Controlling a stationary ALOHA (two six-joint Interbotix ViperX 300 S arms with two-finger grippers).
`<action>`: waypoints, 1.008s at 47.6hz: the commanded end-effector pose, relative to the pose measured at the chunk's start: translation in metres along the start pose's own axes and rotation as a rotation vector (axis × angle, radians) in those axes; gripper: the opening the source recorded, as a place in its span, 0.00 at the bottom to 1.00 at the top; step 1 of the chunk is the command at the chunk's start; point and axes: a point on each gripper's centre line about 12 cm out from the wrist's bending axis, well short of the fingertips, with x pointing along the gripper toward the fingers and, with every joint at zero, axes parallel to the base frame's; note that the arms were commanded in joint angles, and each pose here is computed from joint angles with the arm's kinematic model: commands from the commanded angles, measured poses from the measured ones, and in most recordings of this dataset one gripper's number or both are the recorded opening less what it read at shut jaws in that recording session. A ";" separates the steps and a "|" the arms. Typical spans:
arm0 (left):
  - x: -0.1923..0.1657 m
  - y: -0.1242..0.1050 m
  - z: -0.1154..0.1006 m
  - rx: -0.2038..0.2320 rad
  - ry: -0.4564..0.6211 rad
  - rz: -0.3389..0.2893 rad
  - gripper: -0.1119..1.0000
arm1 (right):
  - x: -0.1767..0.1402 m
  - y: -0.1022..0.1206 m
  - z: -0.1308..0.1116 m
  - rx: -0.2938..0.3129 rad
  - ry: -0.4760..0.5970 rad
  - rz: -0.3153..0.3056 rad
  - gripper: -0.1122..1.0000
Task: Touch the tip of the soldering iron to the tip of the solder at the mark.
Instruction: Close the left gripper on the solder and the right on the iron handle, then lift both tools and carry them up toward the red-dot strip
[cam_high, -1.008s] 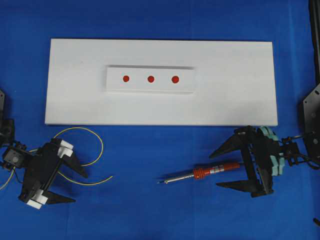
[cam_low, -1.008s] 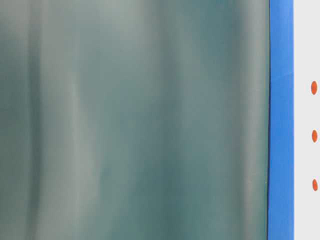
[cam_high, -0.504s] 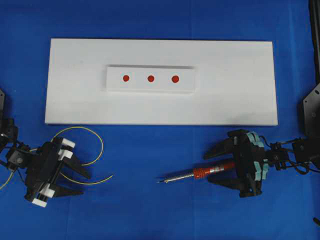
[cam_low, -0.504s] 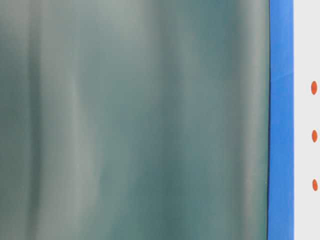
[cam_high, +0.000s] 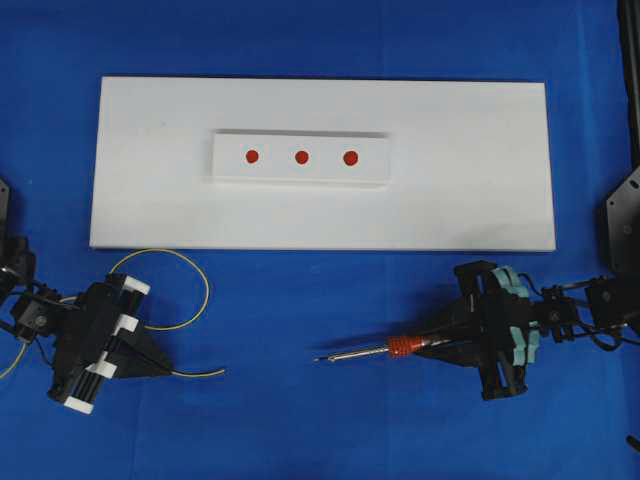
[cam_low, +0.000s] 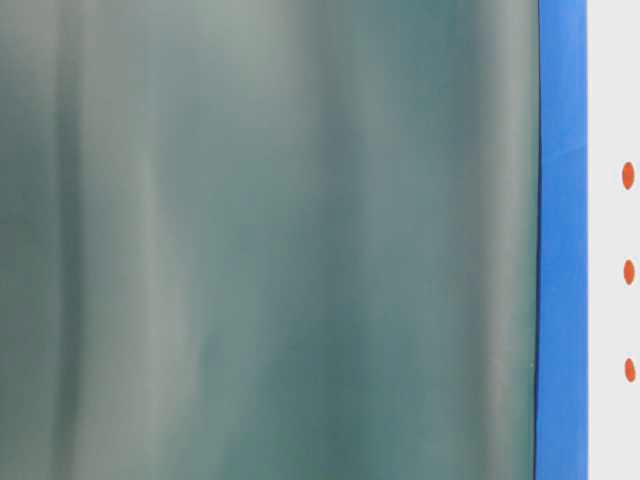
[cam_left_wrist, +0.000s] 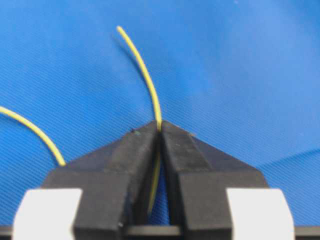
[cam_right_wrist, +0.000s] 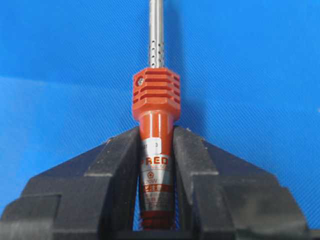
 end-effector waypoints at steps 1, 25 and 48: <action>-0.005 -0.001 0.015 -0.010 -0.030 -0.002 0.12 | -0.007 0.008 0.019 0.011 -0.027 0.030 0.16; -0.055 -0.009 0.108 -0.046 0.073 0.050 0.12 | -0.041 0.011 0.093 0.049 0.219 0.059 0.16; -0.064 0.019 0.128 -0.093 0.085 0.139 0.12 | -0.049 -0.019 0.118 0.039 0.307 -0.016 0.16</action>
